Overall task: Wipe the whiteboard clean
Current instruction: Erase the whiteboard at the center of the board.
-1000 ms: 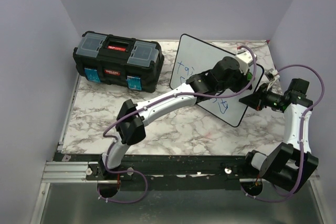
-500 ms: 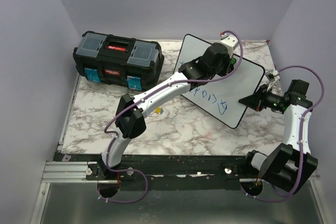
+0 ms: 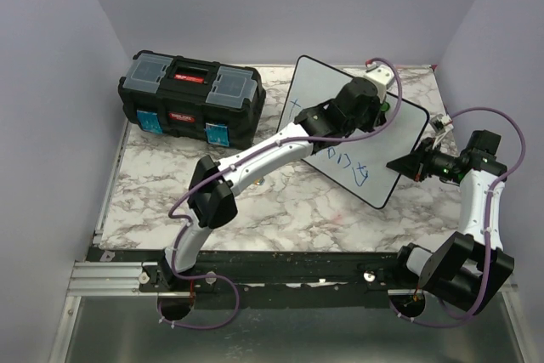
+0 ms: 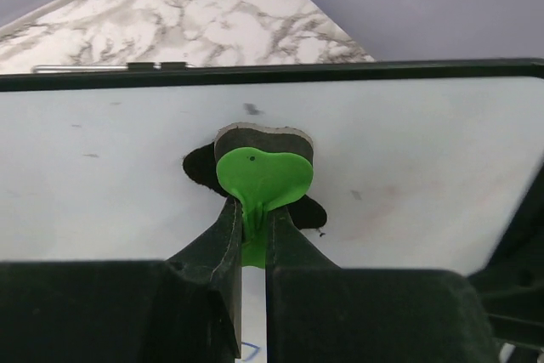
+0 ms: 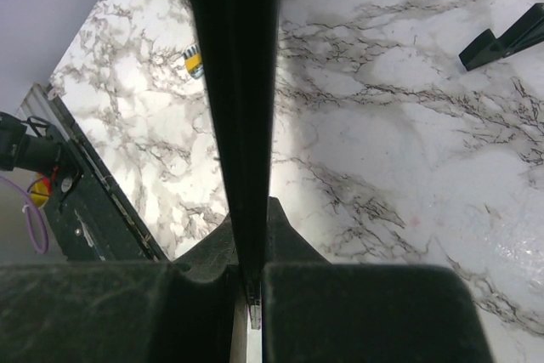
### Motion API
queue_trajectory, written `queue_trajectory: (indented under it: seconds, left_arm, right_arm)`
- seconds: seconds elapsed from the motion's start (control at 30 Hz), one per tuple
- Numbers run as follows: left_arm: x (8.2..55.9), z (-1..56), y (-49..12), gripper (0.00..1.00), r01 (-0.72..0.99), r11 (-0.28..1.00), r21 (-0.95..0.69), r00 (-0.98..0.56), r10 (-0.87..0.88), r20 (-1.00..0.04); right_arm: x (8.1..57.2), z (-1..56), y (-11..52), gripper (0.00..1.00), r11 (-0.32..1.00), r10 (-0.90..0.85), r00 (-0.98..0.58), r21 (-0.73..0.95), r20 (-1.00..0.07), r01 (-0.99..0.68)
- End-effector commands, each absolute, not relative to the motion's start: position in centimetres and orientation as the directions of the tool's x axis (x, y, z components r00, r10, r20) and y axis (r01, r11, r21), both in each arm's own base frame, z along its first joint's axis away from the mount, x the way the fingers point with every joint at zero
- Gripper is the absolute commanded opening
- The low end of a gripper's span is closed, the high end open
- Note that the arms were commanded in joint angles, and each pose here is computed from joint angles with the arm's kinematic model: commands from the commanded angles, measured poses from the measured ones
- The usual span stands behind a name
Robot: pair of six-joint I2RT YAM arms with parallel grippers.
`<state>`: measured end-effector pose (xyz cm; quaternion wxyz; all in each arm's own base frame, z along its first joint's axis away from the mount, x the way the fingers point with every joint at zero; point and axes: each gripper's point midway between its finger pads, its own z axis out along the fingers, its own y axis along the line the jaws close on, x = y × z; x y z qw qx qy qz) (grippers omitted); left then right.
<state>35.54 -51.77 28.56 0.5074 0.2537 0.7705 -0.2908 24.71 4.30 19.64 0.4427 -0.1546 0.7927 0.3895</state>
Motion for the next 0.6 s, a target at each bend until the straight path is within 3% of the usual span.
queue_trajectory:
  seconds: [0.0, 0.33, 0.57]
  left_arm:
    - [28.8, 29.8, -55.9, 0.0, 0.794, 0.572, -0.204, -0.337, 0.136, -0.932]
    - [25.5, 28.7, -57.9, 0.0, 0.843, 0.503, -0.192, -0.326, 0.192, -0.926]
    - [32.6, 27.8, -53.0, 0.0, 0.73, 0.665, -0.159, -0.347, 0.16, -0.924]
  right_arm:
    - [24.8, 21.5, 5.3, 0.01, 0.6, 0.035, -0.418, 0.354, -0.908, -0.718]
    - [24.7, 21.5, 5.3, 0.0, 0.598, 0.032, -0.412, 0.348, -0.911, -0.722]
    - [24.6, 21.6, 5.4, 0.01, 0.596, 0.028, -0.408, 0.343, -0.912, -0.726]
